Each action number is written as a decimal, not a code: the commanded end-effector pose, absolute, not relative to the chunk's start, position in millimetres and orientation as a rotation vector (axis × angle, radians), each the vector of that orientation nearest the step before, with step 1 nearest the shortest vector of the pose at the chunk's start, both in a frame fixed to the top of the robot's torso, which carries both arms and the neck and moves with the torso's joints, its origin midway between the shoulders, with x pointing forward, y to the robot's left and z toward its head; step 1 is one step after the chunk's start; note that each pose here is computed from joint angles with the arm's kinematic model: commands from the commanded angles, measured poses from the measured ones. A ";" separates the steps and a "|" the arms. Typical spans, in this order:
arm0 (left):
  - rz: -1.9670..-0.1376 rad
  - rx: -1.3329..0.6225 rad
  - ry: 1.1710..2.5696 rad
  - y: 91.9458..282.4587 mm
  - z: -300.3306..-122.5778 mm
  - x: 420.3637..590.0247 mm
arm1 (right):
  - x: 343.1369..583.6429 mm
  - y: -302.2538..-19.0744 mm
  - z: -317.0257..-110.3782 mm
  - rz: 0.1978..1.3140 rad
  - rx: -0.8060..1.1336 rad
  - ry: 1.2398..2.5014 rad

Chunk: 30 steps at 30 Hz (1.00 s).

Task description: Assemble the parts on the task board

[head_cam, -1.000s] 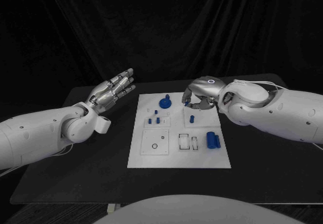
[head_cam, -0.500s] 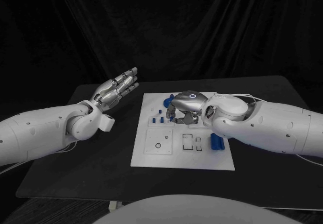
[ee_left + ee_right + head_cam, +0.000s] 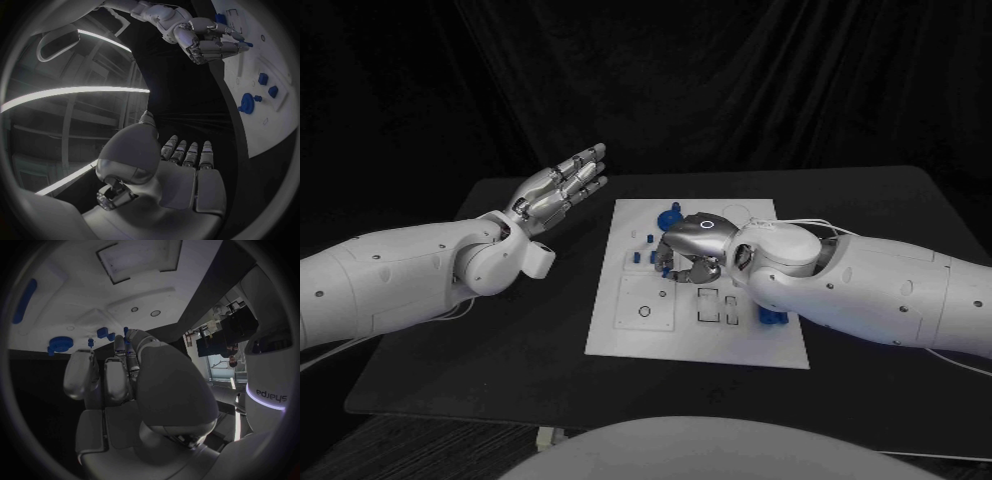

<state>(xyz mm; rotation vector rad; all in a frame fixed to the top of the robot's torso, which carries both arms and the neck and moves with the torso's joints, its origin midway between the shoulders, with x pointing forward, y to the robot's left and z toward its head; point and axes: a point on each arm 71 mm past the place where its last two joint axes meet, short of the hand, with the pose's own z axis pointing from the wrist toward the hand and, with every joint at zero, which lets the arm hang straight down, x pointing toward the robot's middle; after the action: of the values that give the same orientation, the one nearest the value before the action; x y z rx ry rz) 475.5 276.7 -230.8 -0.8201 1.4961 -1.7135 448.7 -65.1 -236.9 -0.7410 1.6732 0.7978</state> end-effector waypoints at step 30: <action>-1.793 -0.780 1.406 274.4 -224.5 474.8 | 439.0 -62.8 -259.1 0.773 -0.776 1.764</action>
<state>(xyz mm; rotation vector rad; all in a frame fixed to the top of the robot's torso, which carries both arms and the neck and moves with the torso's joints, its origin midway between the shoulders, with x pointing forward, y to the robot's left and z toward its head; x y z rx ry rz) 475.9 274.8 -231.0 -0.8188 1.4993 -1.7215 439.3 -62.3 -256.9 -0.7713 1.7477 0.7956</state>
